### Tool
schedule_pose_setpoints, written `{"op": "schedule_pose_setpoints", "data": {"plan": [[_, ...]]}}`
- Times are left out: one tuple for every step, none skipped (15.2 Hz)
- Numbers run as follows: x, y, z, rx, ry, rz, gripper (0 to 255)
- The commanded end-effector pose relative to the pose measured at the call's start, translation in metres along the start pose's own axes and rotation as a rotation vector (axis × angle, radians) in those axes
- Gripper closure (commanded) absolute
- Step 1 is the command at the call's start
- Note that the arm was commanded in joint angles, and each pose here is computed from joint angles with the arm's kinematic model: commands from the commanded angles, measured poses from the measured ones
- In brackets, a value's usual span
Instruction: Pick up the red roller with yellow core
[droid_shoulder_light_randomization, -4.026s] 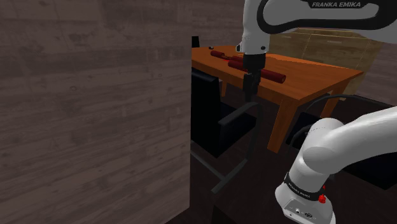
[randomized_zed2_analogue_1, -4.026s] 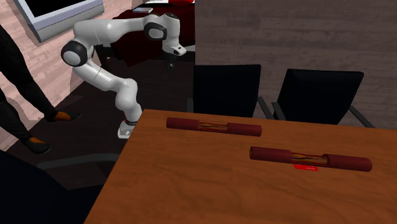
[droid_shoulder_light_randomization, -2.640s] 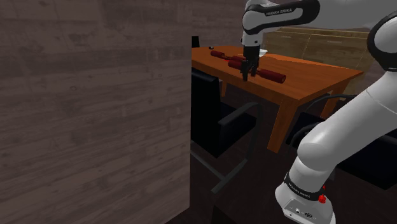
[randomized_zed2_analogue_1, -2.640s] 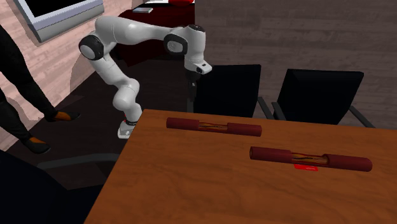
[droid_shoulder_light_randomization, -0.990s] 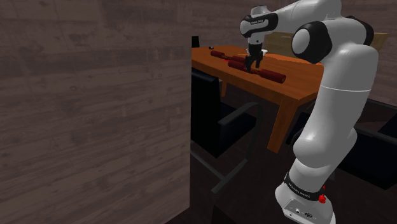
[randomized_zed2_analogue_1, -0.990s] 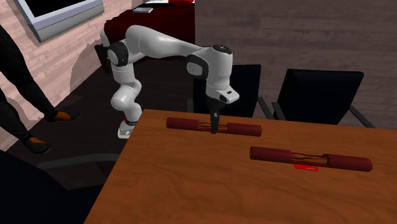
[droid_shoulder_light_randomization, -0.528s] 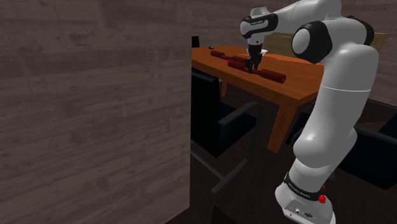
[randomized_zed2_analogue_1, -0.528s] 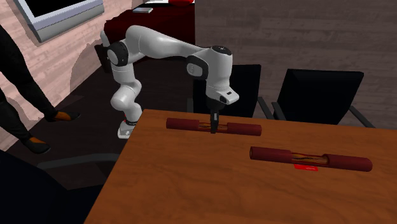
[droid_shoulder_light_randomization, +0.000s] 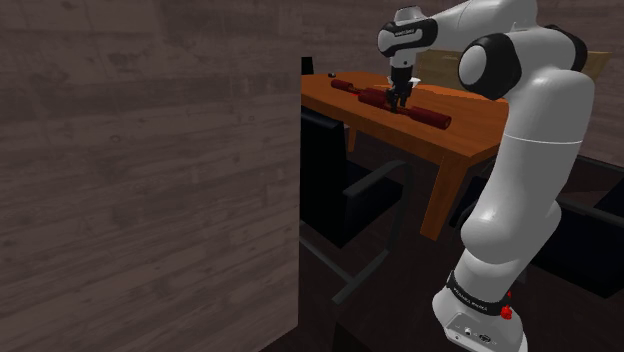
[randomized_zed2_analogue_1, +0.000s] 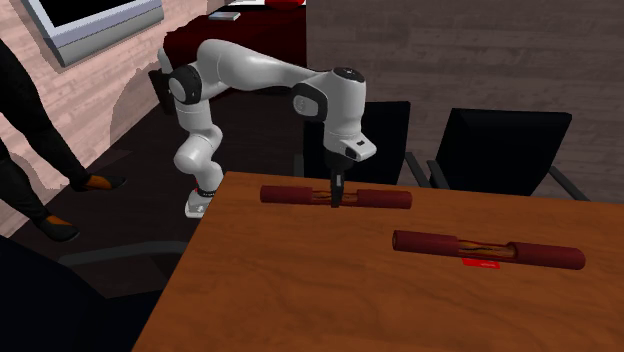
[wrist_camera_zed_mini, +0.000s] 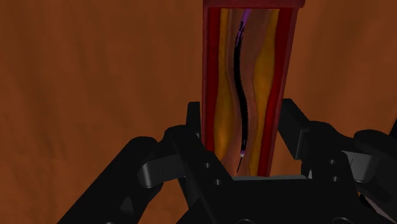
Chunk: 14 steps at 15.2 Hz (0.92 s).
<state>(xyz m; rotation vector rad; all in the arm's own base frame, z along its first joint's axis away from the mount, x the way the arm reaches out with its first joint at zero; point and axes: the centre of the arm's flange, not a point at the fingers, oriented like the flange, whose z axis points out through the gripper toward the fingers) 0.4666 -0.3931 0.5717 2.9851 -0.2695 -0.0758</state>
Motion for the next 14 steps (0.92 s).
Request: {"op": "schedule_pose_setpoints", "data": {"plan": [[0.000, 0.001, -0.011, 0.000, 0.001, 0.000, 255], [0.000, 0.002, -0.016, 0.000, 0.001, 0.000, 255], [0.000, 0.002, -0.021, 0.000, 0.001, 0.000, 255], [0.000, 0.003, -0.027, 0.000, 0.001, 0.000, 255], [-0.001, 0.004, -0.032, 0.000, 0.001, 0.000, 255], [-0.001, 0.005, -0.037, 0.000, 0.001, 0.000, 255], [-0.001, 0.006, -0.042, 0.000, 0.001, 0.000, 255], [-0.001, 0.006, -0.047, 0.000, 0.001, 0.000, 255], [-0.001, 0.007, -0.053, 0.000, 0.001, 0.000, 255], [-0.002, 0.008, -0.058, 0.000, 0.001, 0.000, 255], [-0.002, 0.009, -0.063, 0.000, 0.001, 0.000, 255], [-0.002, 0.009, -0.068, 0.000, 0.001, 0.000, 255], [-0.002, 0.009, -0.069, 0.000, 0.001, 0.000, 255], [-0.002, 0.009, -0.069, 0.000, 0.001, 0.000, 255]]}}
